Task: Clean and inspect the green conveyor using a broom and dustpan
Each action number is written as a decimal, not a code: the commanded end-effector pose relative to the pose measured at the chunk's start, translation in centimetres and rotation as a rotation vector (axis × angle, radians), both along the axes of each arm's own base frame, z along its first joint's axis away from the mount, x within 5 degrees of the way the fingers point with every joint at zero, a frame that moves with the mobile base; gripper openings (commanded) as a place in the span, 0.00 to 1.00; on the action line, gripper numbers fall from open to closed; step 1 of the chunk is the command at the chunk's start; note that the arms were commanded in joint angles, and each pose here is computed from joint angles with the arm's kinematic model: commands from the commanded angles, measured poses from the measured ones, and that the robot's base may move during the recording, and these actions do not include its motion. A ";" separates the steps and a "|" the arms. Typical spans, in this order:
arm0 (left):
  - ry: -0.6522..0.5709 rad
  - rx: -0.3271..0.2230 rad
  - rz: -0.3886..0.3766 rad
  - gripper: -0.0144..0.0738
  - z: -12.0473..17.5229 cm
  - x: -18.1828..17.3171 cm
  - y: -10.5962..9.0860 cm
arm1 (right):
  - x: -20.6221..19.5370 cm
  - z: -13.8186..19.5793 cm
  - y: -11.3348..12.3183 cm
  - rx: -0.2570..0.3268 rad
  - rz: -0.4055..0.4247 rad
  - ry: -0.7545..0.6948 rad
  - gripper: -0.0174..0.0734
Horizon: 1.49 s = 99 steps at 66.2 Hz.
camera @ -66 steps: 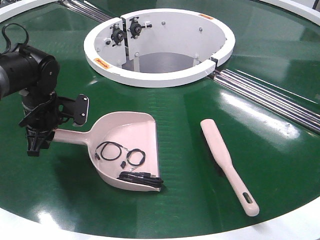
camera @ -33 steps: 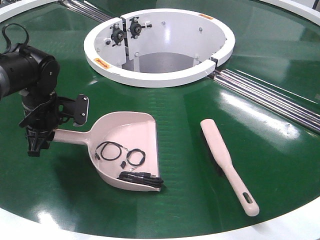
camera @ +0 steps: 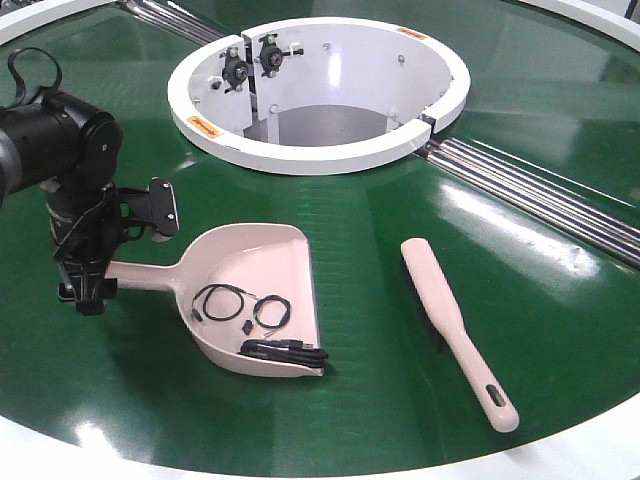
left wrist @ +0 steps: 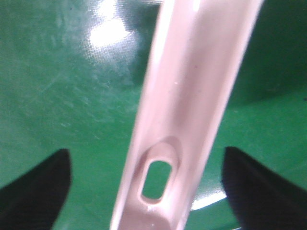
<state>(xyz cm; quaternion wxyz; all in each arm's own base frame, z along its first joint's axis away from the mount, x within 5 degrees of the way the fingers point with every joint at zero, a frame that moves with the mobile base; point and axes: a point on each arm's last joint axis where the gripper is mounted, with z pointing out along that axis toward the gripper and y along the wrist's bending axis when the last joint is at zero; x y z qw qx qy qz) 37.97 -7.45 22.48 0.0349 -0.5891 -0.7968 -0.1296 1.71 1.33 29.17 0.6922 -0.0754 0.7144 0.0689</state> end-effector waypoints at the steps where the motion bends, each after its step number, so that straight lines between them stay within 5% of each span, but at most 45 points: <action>1: -0.115 -0.021 0.053 0.96 3.4 -0.3 0.2 | 0.2 1.3 -0.1 0.017 -0.020 -0.064 0.19; 12: -0.246 -0.083 0.204 0.91 6.2 -1.2 0.4 | 0.2 1.3 -0.1 0.017 -0.020 -0.064 0.19; 25: -0.527 -0.253 0.365 0.71 11.4 -2.5 0.5 | 0.2 1.3 -0.1 0.017 -0.020 -0.064 0.19; 42: -0.836 -0.507 0.524 0.15 19.0 -6.5 1.4 | 0.2 1.3 -0.1 0.017 -0.020 -0.064 0.19; 51: -0.913 -0.622 0.606 0.15 21.6 -9.1 2.0 | 0.2 1.3 -0.1 0.017 -0.020 -0.064 0.19; 57: -0.973 -0.753 0.613 0.16 22.7 -11.2 2.0 | 0.2 1.3 -0.1 0.017 -0.020 -0.064 0.19; 65: -1.045 -0.949 0.577 0.16 22.1 -14.9 2.1 | 0.2 1.3 -0.1 0.017 -0.020 -0.064 0.19; 75: -1.079 -1.109 0.576 0.16 18.1 -19.6 2.8 | 0.2 1.3 -0.1 0.017 -0.020 -0.064 0.19; 88: -1.136 -1.167 0.551 0.16 12.6 -24.1 3.9 | 0.2 1.3 -0.1 0.017 -0.020 -0.064 0.19; 99: -1.116 -1.146 0.558 0.16 10.3 -26.2 4.4 | 0.2 1.3 -0.1 0.017 -0.020 -0.064 0.19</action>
